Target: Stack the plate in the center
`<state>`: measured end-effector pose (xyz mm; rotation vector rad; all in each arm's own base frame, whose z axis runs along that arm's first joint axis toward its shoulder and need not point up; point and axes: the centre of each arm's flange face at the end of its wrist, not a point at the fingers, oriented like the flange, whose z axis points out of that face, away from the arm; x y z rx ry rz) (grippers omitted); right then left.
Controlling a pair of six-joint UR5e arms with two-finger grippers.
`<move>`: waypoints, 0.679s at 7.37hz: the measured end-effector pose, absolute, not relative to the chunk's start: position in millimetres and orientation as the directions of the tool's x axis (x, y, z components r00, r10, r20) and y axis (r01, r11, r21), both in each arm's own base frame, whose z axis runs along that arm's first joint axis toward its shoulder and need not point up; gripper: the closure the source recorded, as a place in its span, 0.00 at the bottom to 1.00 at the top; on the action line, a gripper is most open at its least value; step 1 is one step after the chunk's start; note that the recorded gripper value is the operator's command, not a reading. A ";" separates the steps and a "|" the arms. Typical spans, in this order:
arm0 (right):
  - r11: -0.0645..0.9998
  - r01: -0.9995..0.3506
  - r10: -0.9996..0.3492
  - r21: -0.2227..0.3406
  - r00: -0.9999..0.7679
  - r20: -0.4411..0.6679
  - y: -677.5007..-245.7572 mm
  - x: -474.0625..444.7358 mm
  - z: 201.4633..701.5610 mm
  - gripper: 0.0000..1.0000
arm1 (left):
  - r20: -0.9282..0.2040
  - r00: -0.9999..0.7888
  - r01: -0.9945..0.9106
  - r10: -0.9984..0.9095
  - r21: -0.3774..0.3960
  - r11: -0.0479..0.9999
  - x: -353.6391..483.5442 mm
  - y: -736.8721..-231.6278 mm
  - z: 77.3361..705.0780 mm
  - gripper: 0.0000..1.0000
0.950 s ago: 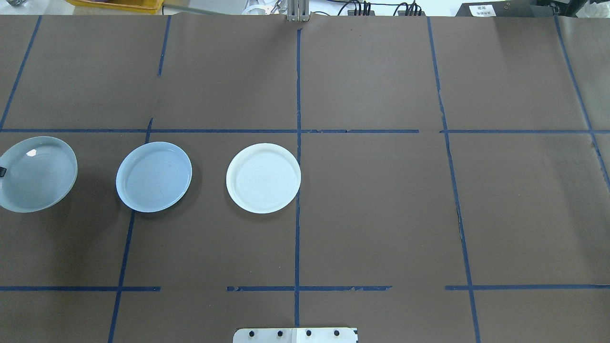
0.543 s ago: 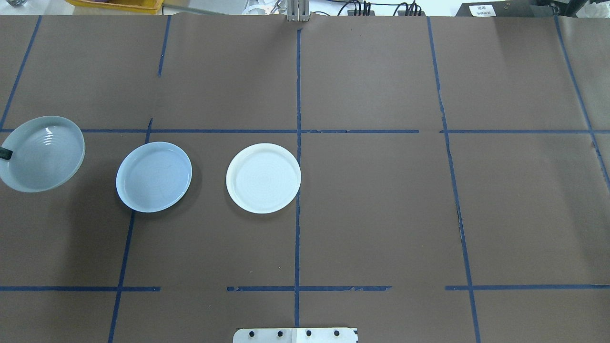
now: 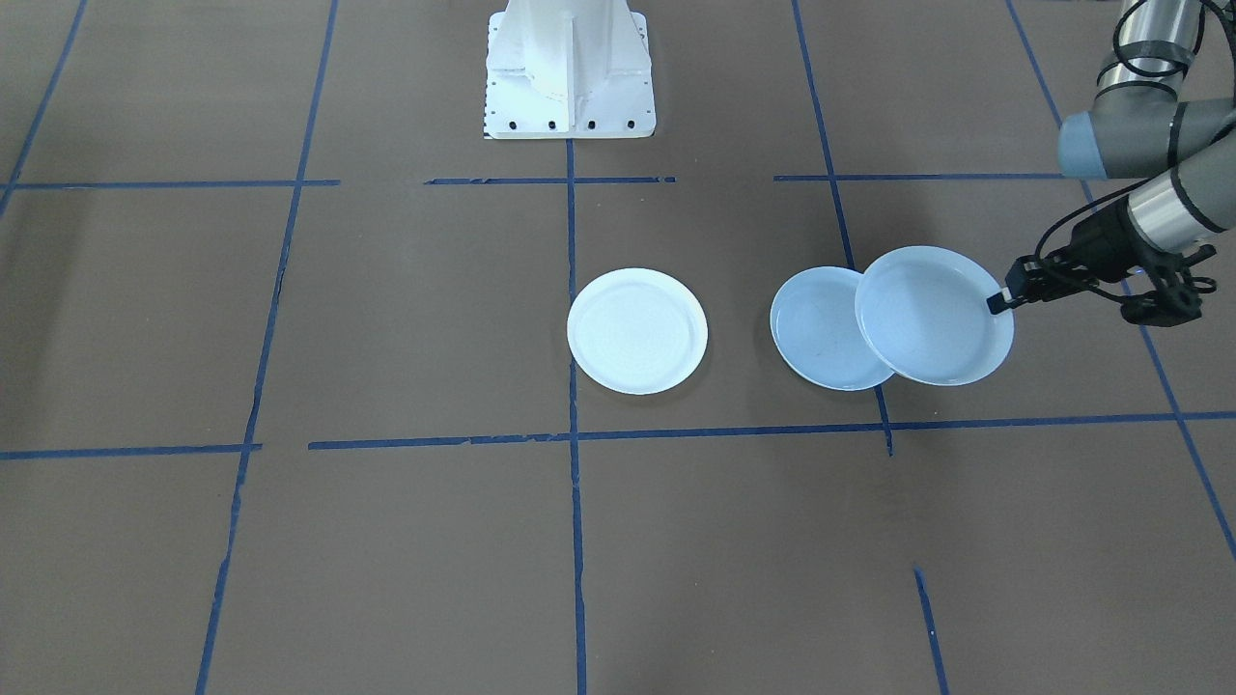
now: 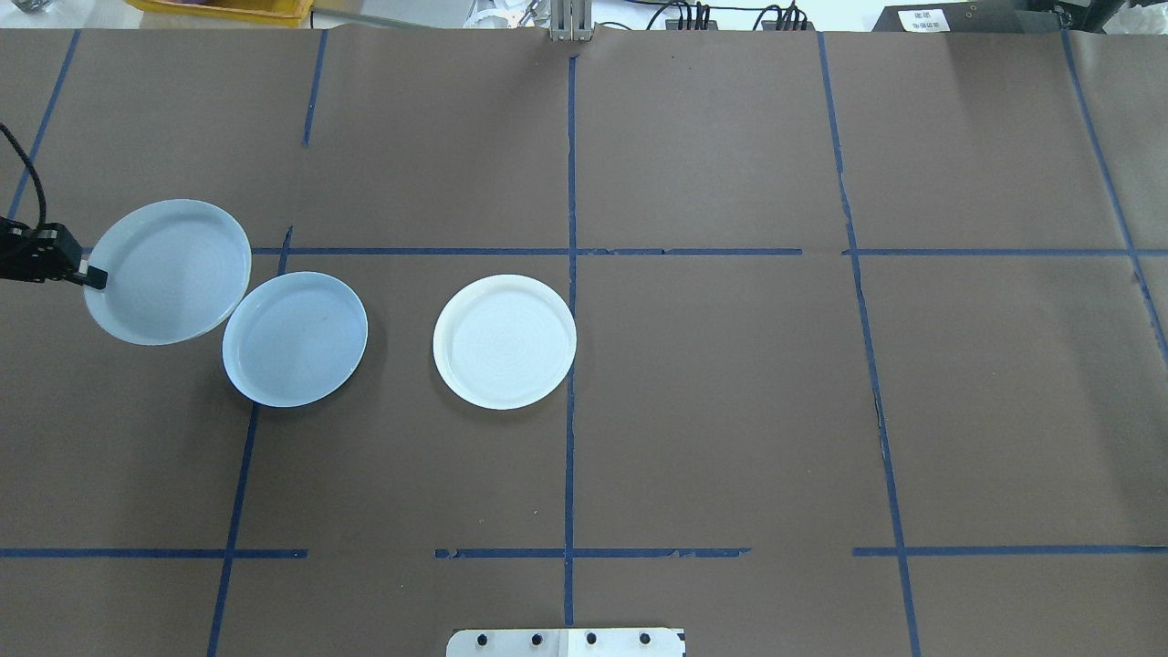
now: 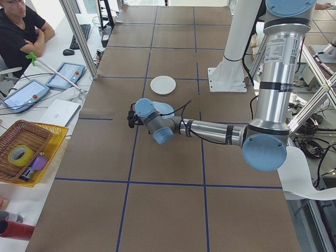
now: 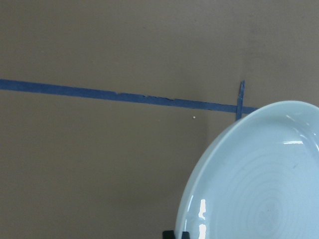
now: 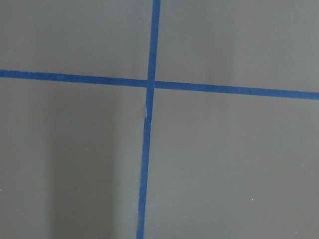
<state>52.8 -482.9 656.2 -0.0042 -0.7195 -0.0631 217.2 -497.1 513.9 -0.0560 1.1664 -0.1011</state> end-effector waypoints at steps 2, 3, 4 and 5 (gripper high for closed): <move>0.998 0.059 -0.056 0.018 0.750 0.659 -483.0 52.8 656.2 0.00 | -0.905 0.402 0.046 -0.140 -0.133 0.990 275.0 -488.8 493.0 1.00; 0.998 0.059 -0.056 0.018 0.750 0.659 -482.9 52.8 656.2 0.00 | -0.901 0.407 0.047 -0.146 -0.139 0.989 293.0 -486.9 487.6 1.00; 0.998 0.059 -0.056 0.018 0.750 0.659 -482.9 52.8 656.2 0.00 | -0.899 0.413 0.048 -0.147 -0.140 0.989 305.1 -484.7 485.5 1.00; 0.998 0.059 -0.056 0.018 0.750 0.659 -482.9 52.8 656.2 0.00 | -0.898 0.416 0.047 -0.144 -0.137 0.989 310.2 -483.8 485.5 1.00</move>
